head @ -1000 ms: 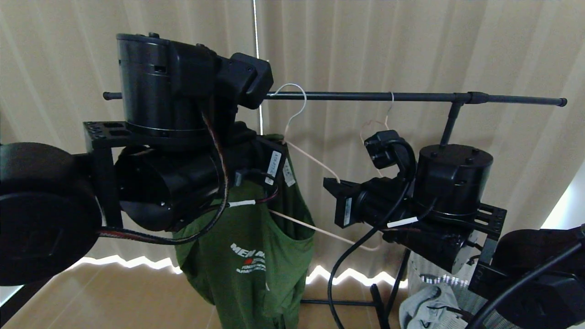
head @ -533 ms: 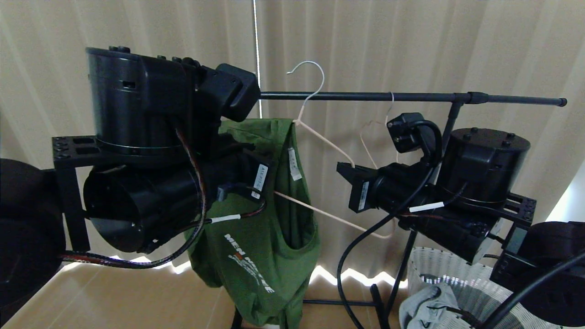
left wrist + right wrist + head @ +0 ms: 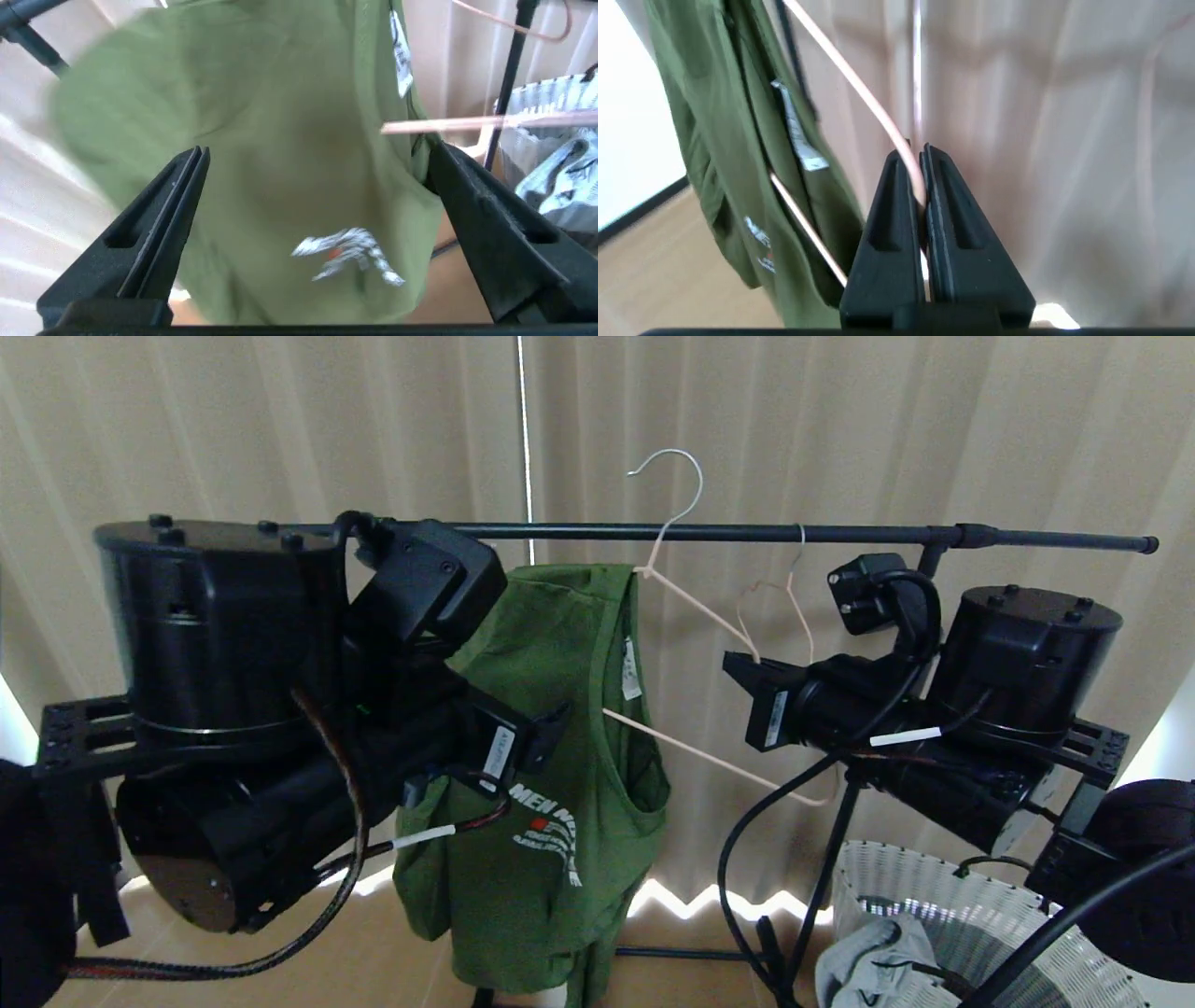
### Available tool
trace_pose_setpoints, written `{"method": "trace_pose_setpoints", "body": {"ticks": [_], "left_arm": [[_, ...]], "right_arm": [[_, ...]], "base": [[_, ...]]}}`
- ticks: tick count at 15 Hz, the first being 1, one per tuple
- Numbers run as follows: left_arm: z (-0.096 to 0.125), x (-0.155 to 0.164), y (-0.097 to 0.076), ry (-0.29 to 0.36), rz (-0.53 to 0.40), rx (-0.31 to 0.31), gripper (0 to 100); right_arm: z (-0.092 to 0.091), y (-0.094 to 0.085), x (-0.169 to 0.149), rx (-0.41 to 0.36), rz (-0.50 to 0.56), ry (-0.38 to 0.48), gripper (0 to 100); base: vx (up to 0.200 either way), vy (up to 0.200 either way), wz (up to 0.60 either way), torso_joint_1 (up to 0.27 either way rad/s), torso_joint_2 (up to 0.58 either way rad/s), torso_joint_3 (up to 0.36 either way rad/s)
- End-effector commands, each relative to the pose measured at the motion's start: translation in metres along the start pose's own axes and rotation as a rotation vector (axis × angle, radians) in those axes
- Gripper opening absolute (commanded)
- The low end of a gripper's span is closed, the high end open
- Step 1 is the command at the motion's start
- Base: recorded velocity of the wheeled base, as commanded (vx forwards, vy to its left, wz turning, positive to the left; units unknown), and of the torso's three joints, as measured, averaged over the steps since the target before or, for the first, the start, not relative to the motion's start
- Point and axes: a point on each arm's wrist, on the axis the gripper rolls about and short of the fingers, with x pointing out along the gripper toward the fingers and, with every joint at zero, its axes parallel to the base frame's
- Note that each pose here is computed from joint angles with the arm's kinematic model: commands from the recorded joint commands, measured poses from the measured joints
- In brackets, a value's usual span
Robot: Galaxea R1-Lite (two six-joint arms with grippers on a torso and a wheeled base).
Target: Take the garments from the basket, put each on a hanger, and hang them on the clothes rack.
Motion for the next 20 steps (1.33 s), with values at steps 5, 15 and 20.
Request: {"method": "trace_pose_setpoints", "body": {"ticks": [5,15,20], "left_arm": [[-0.023,-0.014,0.020,-0.093,0.109,0.159,100],[-0.014,0.005,0.049,-0.188,0.062,0.367,100],[-0.021,0.018,0.056,-0.142,0.086,0.411,100]], "right_arm": [[-0.010,-0.012,-0.029,-0.071,-0.025,0.037,0],[-0.007,-0.012,-0.034,-0.129,-0.010,0.023,0],[-0.012,-0.001,-0.034,-0.128,0.049,0.038,0]], "base": [[0.000,0.000,0.00,0.000,0.00,0.000],[0.000,0.000,0.00,0.000,0.00,0.000],[0.000,0.000,0.00,0.000,0.00,0.000]]}}
